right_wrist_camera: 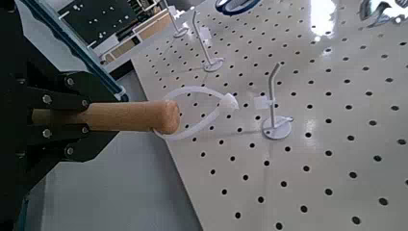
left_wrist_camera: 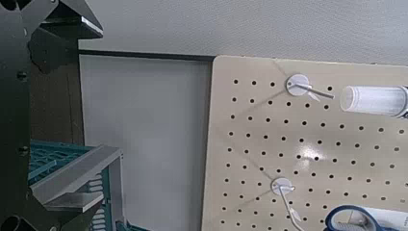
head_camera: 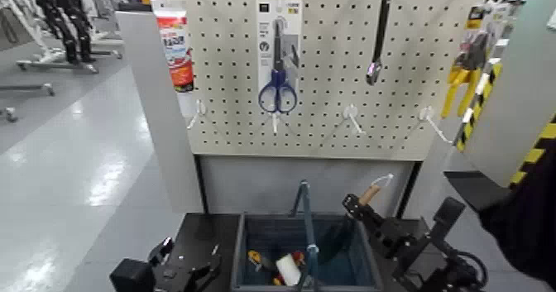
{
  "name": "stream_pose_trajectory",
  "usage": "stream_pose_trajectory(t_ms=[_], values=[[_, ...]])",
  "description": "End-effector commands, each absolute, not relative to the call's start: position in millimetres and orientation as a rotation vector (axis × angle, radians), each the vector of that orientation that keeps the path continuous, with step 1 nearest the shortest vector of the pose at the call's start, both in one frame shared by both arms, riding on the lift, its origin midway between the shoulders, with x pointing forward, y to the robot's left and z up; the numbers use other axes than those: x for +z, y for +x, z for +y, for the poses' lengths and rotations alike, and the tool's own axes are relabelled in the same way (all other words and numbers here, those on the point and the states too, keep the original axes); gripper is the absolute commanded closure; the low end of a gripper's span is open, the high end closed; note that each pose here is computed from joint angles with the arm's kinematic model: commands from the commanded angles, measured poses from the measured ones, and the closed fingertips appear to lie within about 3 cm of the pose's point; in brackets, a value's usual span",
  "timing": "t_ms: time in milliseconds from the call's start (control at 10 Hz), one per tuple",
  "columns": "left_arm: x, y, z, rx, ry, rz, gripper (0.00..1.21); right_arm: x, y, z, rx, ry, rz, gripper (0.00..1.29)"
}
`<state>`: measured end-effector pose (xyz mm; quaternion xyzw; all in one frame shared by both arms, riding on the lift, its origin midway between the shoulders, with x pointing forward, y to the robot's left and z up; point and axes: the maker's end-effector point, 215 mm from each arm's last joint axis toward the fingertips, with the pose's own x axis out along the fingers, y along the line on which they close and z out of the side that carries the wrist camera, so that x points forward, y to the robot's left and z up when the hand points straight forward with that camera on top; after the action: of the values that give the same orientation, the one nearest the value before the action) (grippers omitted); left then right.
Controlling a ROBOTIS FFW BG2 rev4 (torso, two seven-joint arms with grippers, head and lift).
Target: Put the tool with the wooden handle into the crate.
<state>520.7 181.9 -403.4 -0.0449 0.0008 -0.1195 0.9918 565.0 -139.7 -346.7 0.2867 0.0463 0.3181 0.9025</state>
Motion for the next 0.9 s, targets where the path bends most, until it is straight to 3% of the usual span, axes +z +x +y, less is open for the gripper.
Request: stream_pose_trajectory(t_ms=[100, 200, 400, 500, 900], values=[[-404, 520, 183, -0.238, -0.091, 0.001, 0.11, -353, 563, -134, 0.665, 0.594, 0.128, 0.94], [-403, 520, 183, -0.238, -0.091, 0.000, 0.11, -353, 563, -134, 0.666, 0.579, 0.139, 0.91], [-403, 520, 184, -0.236, -0.091, -0.001, 0.11, -346, 565, -141, 0.656, 0.549, 0.130, 0.17], [-403, 520, 184, -0.236, -0.091, -0.001, 0.11, -345, 566, -145, 0.652, 0.534, 0.130, 0.03], [-404, 519, 184, -0.235, -0.094, 0.001, 0.11, -333, 567, -151, 0.638, 0.469, 0.103, 0.05]])
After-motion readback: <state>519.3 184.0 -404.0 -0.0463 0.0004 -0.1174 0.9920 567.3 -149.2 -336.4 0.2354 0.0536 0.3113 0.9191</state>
